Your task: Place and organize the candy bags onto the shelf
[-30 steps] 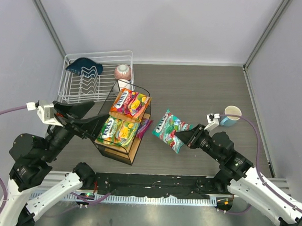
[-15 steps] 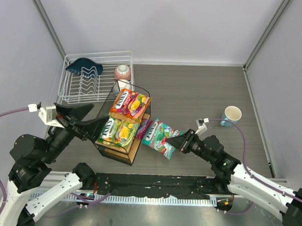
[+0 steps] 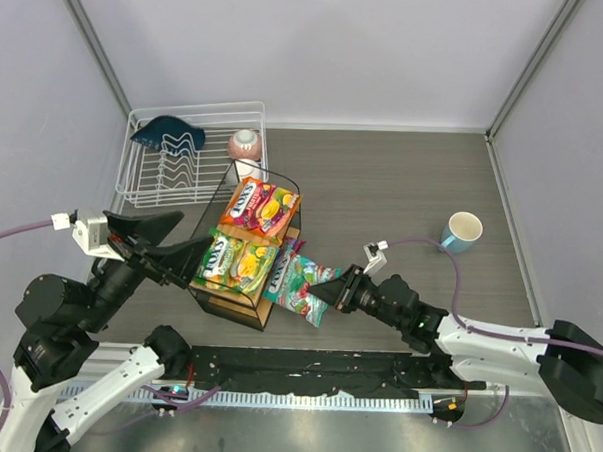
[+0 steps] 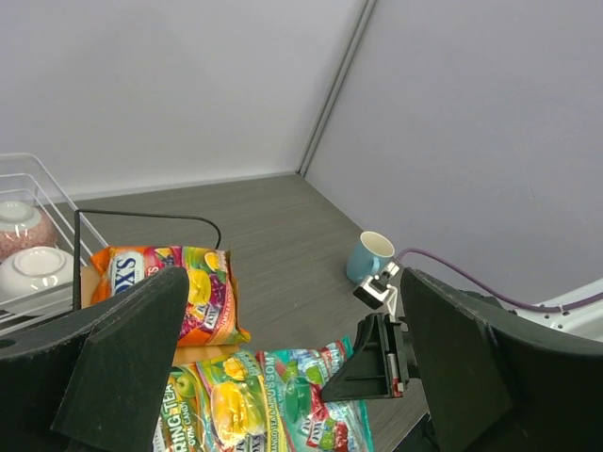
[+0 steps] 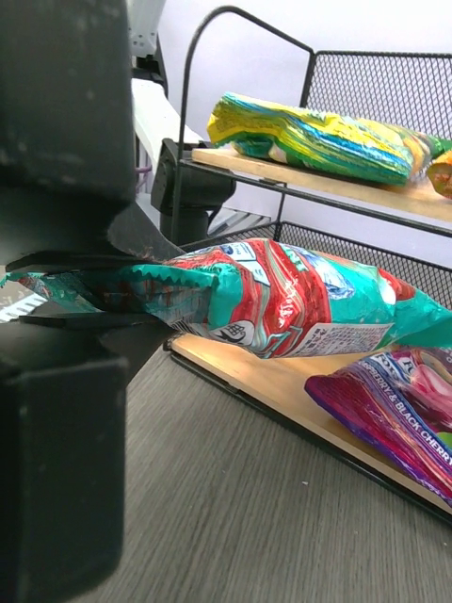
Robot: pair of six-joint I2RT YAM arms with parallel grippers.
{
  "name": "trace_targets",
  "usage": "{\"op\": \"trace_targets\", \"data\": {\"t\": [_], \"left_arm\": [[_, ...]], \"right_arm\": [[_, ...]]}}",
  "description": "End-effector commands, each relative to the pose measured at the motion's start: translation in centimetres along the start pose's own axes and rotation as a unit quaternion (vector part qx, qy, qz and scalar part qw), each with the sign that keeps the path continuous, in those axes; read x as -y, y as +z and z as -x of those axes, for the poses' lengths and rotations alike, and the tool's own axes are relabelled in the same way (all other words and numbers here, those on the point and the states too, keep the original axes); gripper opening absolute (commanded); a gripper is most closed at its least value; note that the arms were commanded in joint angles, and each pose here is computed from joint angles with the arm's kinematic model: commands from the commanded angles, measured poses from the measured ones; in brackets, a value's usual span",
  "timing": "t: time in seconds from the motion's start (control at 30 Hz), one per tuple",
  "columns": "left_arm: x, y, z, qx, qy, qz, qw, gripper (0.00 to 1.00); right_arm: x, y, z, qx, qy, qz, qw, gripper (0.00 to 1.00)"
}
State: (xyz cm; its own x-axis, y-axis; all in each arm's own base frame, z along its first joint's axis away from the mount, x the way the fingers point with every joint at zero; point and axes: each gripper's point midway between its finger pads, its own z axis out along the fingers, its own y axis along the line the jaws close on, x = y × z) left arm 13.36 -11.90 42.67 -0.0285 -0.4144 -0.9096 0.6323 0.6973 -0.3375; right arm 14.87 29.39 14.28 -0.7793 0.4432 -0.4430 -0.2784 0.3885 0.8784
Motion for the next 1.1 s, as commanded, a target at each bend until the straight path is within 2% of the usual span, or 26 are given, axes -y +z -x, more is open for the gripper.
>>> {"op": "trace_targets", "data": {"t": [0.0, 0.83, 1.07], "left_arm": [[-0.3, -0.4, 0.3, 0.008, 0.008, 0.007, 1.0, 1.0], [-1.0, -1.5, 0.0, 0.007, 0.009, 0.021, 1.0, 1.0], [-1.2, -1.7, 0.0, 0.005, 0.013, 0.025, 1.0, 1.0]], "right_arm": [[-4.3, 1.2, 2.7, 0.061, 0.01, 0.072, 0.996, 0.01], [-6.9, 8.0, -1.2, 0.005, 0.02, 0.136, 0.99, 0.01], [-7.3, 9.8, -3.0, -0.03, 0.021, 0.156, 0.987, 0.01]]}}
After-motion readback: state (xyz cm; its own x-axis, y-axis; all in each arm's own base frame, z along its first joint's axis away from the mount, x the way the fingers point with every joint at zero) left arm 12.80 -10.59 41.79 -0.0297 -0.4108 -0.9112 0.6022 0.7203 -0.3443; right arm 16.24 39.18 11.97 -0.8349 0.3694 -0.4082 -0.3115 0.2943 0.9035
